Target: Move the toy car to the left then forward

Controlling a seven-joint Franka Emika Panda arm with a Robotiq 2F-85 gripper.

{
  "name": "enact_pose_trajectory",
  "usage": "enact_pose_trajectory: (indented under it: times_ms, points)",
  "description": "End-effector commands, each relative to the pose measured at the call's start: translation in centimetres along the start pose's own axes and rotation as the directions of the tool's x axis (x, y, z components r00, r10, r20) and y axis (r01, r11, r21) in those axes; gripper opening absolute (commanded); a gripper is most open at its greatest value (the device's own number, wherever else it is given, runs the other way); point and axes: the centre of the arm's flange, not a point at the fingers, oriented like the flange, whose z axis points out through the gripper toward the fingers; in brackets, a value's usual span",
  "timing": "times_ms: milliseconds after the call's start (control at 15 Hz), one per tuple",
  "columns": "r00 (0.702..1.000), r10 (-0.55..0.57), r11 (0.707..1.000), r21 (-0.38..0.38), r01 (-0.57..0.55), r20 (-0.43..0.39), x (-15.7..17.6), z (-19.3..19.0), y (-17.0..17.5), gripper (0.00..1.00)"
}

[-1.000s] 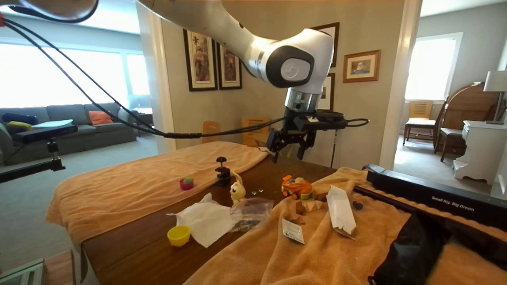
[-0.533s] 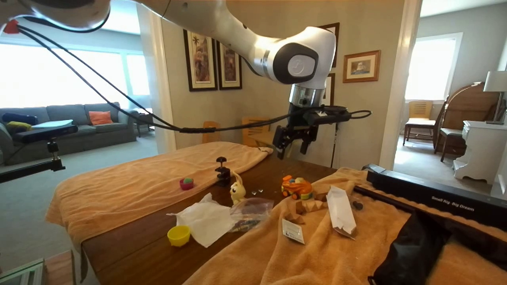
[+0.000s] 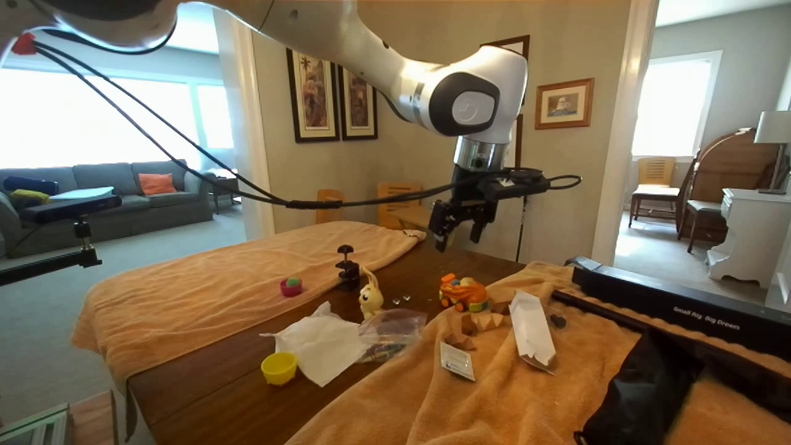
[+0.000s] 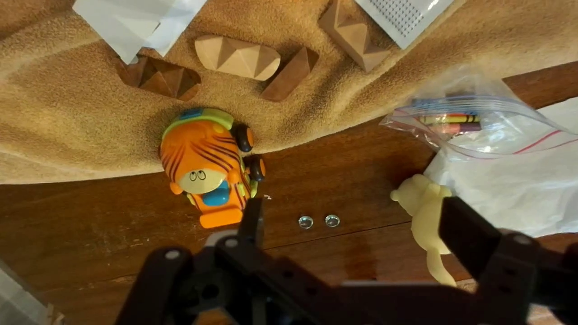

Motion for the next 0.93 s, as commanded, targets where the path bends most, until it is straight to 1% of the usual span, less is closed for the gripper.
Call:
enact_pose_trajectory:
  times_ms: [0, 267, 467, 733, 867]
  points:
    - [0.995, -0.103, 0.995, -0.018, 0.103, 0.000, 0.4, 1.9, 3.9, 1.00]
    - [0.981, -0.192, 0.981, -0.018, 0.191, -0.013, 2.3, 5.0, 6.5, 1.00]
    - [0.970, -0.245, 0.969, -0.009, 0.245, -0.005, 3.6, 7.0, 7.6, 1.00]
    - [0.951, -0.310, 0.950, -0.021, 0.311, 0.006, 3.9, 9.1, 8.7, 1.00]
    - [0.946, -0.324, 0.946, -0.023, 0.324, 0.011, 3.8, 9.8, 9.2, 1.00]
